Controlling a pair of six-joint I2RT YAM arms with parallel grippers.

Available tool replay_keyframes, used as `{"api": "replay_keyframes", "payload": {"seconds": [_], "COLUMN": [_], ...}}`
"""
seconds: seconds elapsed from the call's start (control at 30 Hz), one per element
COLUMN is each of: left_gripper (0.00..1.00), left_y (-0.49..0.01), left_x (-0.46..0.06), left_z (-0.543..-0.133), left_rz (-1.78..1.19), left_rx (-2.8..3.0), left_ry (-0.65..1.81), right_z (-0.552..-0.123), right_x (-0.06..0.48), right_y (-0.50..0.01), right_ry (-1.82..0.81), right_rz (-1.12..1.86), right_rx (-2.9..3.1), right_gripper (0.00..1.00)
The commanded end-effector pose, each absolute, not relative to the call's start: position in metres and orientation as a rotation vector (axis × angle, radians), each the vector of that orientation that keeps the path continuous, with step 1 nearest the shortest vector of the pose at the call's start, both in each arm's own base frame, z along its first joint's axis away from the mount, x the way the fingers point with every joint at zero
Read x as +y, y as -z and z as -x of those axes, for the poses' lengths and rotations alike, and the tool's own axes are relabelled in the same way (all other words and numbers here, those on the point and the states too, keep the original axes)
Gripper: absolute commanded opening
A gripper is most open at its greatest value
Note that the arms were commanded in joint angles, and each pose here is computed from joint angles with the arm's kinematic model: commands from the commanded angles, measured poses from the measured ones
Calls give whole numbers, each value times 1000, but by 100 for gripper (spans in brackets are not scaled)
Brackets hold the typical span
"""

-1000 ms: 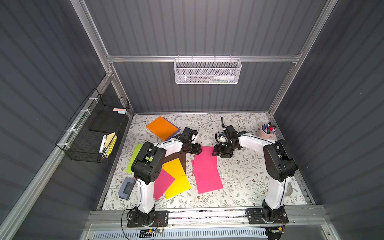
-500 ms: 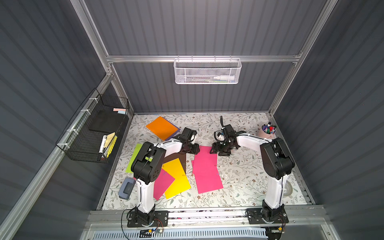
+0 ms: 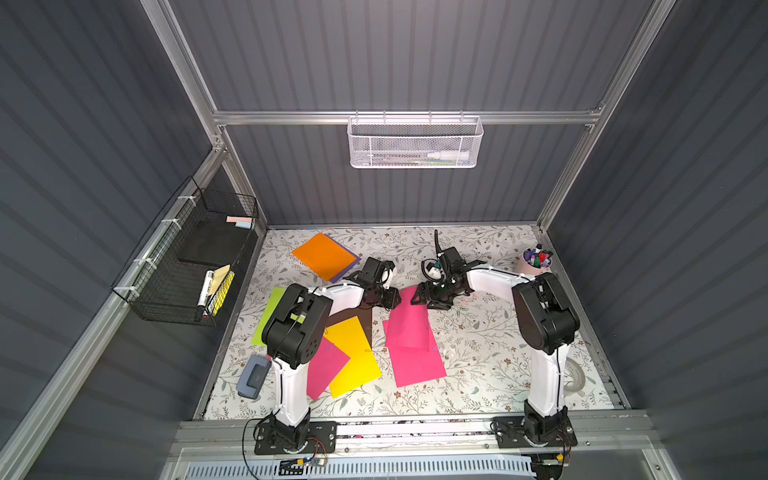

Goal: Unclip the paperclips from the documents
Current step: Pick up the document from the document.

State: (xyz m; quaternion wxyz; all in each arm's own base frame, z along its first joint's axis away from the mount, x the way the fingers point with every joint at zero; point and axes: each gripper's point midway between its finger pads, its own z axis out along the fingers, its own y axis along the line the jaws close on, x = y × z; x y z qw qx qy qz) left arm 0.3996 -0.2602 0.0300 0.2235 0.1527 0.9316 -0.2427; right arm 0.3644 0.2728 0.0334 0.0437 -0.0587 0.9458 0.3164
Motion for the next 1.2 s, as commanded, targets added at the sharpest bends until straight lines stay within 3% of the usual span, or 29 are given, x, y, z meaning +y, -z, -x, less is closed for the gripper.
{"api": "replay_keyframes", "payload": {"seconds": [0.0,0.27,0.6,0.7,0.87,1.07,1.17], "left_gripper": [38,36,40,50,76,90,92], "left_y": [24,24,12,-3,-62,-143,-165], "left_x": [-250,-257,-258,-262,-268,-262,-266], "left_z": [-355,-353,-359,-363,-392,-407,-400], "left_rz": [-440,-460,-454,-457,-403,-434,-528], "left_rx": [2783,2780,2753,2723,2568,2299,2188], "left_ry": [653,681,669,697,760,1040,1156], "right_z": [-347,-352,-365,-370,-378,-371,-363], "right_x": [273,289,284,283,279,269,266], "right_y": [-3,-10,-30,-41,-78,-135,-159], "right_ry": [-944,-1057,-1060,-1078,-1116,-1242,-1303], "right_rz": [170,228,211,218,270,379,446], "right_rx": [3008,2970,2865,2816,2684,2524,2461], "right_gripper": [75,73,33,21,20,20,20]}}
